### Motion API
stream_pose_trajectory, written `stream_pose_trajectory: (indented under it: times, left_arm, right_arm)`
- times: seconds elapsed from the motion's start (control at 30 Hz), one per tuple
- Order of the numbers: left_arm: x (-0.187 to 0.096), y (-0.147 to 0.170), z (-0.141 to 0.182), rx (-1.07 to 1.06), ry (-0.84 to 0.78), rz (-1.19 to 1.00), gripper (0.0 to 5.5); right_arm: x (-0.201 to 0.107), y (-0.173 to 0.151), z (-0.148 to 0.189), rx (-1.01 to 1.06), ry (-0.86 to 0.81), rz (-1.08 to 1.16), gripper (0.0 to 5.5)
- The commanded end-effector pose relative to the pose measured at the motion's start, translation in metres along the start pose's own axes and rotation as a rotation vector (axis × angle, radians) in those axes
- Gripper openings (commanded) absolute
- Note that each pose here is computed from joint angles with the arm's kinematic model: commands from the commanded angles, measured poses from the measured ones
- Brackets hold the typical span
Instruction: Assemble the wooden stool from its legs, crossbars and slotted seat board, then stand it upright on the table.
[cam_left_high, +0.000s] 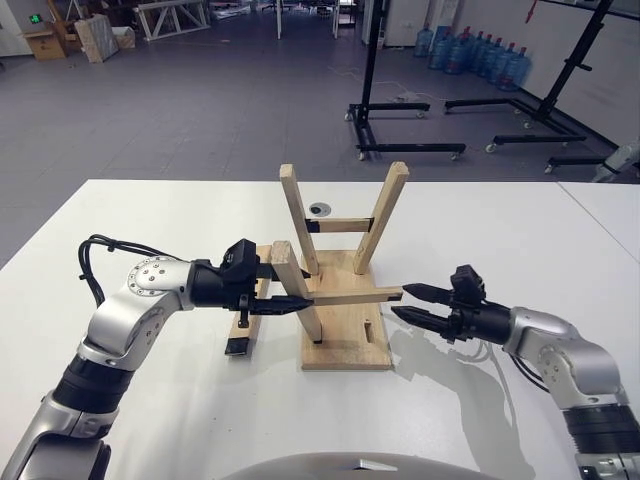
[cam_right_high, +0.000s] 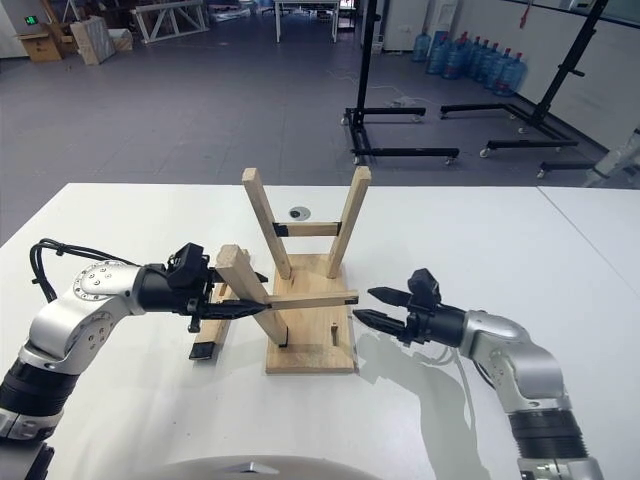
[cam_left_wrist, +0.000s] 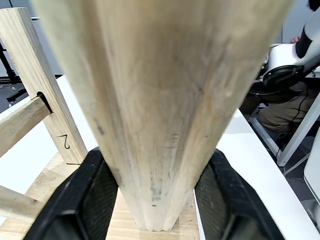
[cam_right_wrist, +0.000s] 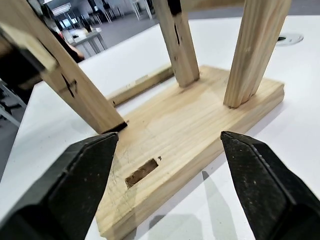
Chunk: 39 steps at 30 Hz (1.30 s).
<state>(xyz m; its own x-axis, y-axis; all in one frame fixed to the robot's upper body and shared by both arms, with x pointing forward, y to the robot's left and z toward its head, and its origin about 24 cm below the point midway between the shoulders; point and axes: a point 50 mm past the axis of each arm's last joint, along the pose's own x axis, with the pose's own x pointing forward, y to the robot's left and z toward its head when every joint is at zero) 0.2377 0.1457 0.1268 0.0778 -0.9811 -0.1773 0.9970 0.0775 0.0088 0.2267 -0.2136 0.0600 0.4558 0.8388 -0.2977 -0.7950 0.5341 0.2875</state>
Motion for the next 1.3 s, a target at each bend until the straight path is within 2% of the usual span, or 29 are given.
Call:
stream_pose_trajectory:
  times: [0.03,0.17,0.3,0.5,0.63,0.97,1.1,1.3]
  left_arm:
    - [0.002,-0.011,-0.039,-0.157,0.153,-0.001,2.04]
    - [0.007,-0.015,-0.047,-0.172,0.159,0.0,2.04]
    - [0.009,-0.017,-0.06,-0.19,0.182,0.015,2.04]
    - [0.008,-0.023,-0.076,-0.218,0.227,0.002,2.04]
    - [0.006,-0.04,-0.091,-0.259,0.26,-0.035,2.04]
    - [-0.003,-0.033,-0.085,-0.254,0.237,-0.001,2.04]
    - [-0.003,-0.021,-0.068,-0.23,0.158,0.054,2.83]
    - [-0.011,-0.014,-0.063,-0.21,0.134,0.19,3.89]
  right_arm:
    - [0.019,0.001,-0.012,-0.026,0.061,0.002,3.78]
    - [0.031,-0.006,-0.038,-0.025,0.271,-0.051,3.78]
    - [0.029,-0.003,-0.051,0.019,0.37,-0.026,3.78]
    - [0.03,0.004,-0.05,0.039,0.399,-0.01,3.78]
    - [0.029,0.008,-0.042,0.042,0.402,-0.004,3.78]
    - [0.024,0.009,-0.039,0.047,0.404,-0.014,3.78]
    - [0.025,0.01,-0.043,0.053,0.406,-0.021,3.78]
    - [0.029,0.007,-0.044,0.051,0.381,-0.037,3.78]
